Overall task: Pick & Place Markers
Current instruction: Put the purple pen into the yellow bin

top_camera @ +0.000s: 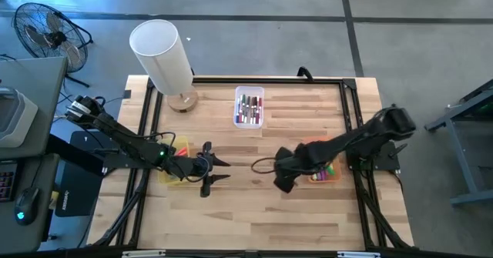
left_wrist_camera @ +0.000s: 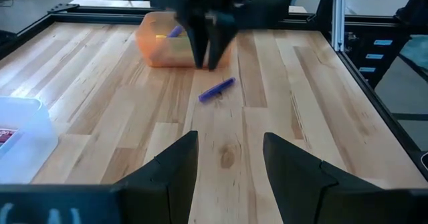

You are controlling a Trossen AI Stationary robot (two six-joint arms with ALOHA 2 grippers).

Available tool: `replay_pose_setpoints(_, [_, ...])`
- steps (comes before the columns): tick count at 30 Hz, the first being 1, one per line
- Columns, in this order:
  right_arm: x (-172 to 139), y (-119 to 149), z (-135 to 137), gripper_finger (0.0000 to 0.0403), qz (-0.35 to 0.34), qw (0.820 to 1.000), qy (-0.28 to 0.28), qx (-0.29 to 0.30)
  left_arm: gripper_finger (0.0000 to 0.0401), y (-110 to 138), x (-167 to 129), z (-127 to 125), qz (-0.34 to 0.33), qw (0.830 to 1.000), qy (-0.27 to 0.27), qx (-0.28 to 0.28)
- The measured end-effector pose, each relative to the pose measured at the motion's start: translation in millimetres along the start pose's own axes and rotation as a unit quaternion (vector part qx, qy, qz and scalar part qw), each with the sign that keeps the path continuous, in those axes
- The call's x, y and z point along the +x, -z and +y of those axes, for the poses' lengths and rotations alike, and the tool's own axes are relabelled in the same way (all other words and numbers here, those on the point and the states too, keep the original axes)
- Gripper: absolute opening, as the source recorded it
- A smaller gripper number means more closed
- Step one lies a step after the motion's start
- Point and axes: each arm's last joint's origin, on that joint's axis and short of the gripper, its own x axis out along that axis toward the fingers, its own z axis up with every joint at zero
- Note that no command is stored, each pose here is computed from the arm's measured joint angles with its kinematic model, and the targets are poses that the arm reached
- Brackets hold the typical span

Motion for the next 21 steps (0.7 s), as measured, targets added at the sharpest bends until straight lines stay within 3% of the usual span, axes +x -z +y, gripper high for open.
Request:
replay_pose_setpoints(8, [42.6,-0.6,16.4,0.0089,0.107,0.992,0.054,-0.029,0.0167,0.0,0.0,0.0,0.0,1.0,0.0,0.0])
replay_pose_setpoints(21, [53.1,-1.1,18.2,0.0089,0.097,0.993,0.064,-0.005,0.0167,0.9,0.0,0.2,0.004,1.0,-0.001,0.002])
